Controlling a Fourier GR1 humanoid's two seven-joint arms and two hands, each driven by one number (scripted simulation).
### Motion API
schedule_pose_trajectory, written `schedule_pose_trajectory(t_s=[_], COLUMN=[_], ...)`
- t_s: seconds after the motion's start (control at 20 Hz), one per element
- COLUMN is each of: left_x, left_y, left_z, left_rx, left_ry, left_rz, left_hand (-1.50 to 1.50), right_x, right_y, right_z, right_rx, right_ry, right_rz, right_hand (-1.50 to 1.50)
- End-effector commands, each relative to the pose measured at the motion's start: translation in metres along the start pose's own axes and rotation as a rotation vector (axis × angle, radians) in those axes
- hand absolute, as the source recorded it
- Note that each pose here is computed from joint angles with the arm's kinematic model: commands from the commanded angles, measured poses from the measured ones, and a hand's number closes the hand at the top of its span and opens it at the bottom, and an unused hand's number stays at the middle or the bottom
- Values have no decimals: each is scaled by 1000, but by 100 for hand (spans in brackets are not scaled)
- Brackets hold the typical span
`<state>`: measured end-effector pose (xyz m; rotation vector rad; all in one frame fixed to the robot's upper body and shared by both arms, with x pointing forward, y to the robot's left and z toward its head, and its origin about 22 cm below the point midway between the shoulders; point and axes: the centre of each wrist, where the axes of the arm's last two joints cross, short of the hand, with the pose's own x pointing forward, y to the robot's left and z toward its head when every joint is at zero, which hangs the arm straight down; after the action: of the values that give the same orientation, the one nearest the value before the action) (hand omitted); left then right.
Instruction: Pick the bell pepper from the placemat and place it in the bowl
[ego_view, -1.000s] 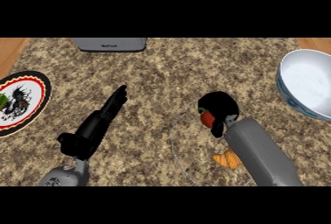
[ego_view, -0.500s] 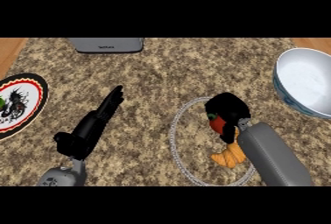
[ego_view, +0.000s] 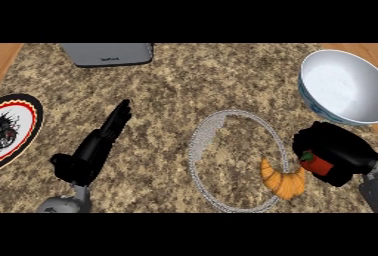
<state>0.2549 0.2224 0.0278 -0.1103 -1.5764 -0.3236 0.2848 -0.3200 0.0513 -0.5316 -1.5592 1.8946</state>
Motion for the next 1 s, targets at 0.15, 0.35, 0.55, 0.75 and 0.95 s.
schedule_pose_trajectory(t_s=[0.15, 0.35, 0.55, 0.75, 0.95], left_x=[-12, 0, -4, 7, 1], left_y=[-8, 2, -18, -10, -21], left_z=[9, 2, -4, -8, -21], left_rx=[-1, -14, -48, -66, -88], left_ry=[-4, -12, -26, -21, -24], left_rz=[-1, 2, 9, -6, 14], left_hand=[0, 0, 0, 0, 0], right_x=[-30, -43, -55, -70, -100], right_y=[-58, -79, -89, -76, -86], right_z=[78, 120, 143, 118, 122], right_rx=[-399, -508, -545, -525, -597], right_ry=[-86, -79, 11, 112, 183], right_rz=[-145, -341, -440, -363, -259], right_hand=[150, 150, 150, 150, 150])
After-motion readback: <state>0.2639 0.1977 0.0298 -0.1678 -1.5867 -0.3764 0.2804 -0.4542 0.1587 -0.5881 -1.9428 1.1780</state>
